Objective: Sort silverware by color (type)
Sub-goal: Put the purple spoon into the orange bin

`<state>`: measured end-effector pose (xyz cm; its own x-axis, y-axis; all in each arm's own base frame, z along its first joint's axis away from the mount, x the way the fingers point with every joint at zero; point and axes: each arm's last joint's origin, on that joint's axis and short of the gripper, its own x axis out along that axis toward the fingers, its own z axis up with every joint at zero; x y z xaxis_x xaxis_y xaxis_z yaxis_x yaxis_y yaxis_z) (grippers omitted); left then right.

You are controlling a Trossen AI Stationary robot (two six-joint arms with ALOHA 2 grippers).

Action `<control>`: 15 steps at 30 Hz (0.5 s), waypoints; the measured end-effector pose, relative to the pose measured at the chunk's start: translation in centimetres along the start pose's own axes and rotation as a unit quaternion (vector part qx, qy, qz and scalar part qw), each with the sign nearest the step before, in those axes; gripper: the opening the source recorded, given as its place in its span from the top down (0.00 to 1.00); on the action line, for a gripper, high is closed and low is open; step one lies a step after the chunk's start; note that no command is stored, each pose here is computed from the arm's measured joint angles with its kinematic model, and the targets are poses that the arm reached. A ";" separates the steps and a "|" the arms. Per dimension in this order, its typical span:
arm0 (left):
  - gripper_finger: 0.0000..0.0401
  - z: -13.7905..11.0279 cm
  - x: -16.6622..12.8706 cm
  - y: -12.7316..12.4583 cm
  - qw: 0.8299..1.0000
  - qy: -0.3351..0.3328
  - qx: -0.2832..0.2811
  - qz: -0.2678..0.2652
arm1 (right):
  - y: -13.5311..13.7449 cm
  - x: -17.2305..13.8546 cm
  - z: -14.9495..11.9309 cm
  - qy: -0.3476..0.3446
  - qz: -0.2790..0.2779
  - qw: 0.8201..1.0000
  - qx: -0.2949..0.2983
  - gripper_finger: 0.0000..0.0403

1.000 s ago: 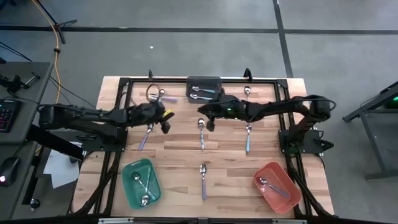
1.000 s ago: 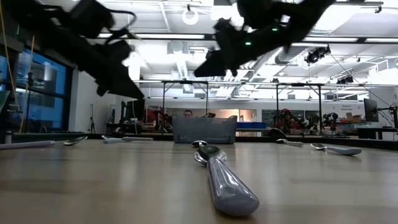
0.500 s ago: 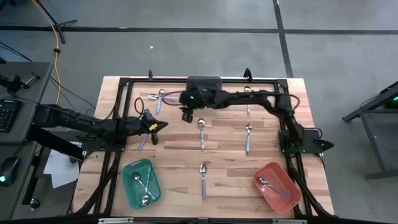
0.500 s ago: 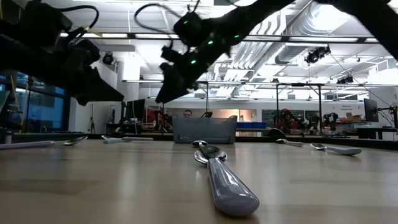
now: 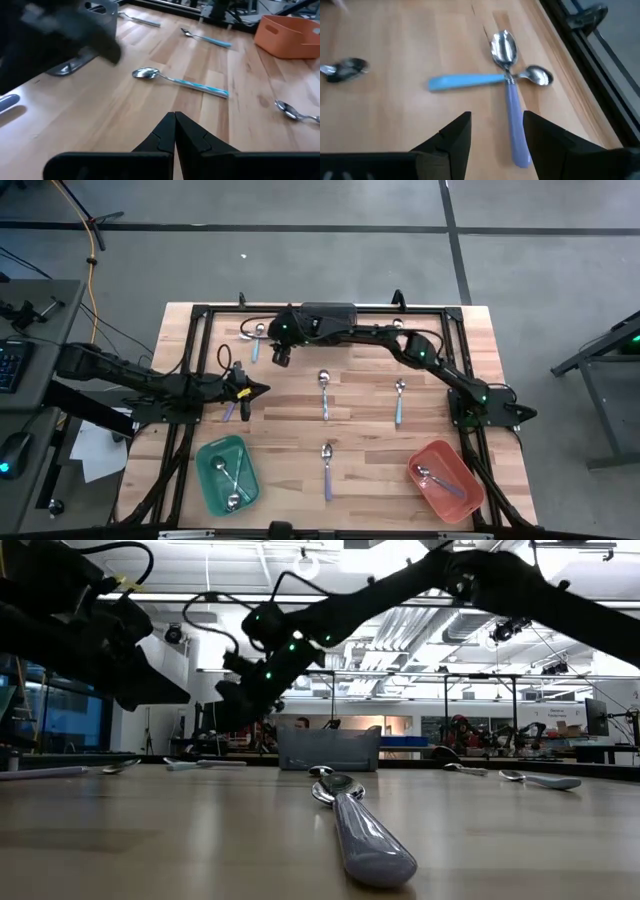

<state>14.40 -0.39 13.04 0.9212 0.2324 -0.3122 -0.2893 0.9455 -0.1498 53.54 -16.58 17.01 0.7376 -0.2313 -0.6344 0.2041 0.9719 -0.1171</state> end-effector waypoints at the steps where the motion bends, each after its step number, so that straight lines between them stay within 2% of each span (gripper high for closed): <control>1: 1.00 0.0 0.0 -0.1 1.000 0.001 0.001 -0.002 | -0.2 0.4 -0.2 0.004 -0.001 1.000 0.001 0.59; 8: 1.00 -0.1 -0.1 -0.3 1.000 0.002 0.004 -0.009 | -1.8 2.2 -1.8 0.019 -0.012 0.999 0.025 0.59; 15: 1.00 -0.1 -0.1 -0.3 1.000 0.001 -0.001 -0.007 | -2.0 2.4 -1.7 0.009 -0.012 1.000 0.027 0.59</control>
<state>14.38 -0.70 13.03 0.9248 0.2179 -0.3118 -0.2761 0.9483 -0.1563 53.78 -19.01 14.40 0.7202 -0.2537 -0.6458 0.2572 0.9621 -0.0911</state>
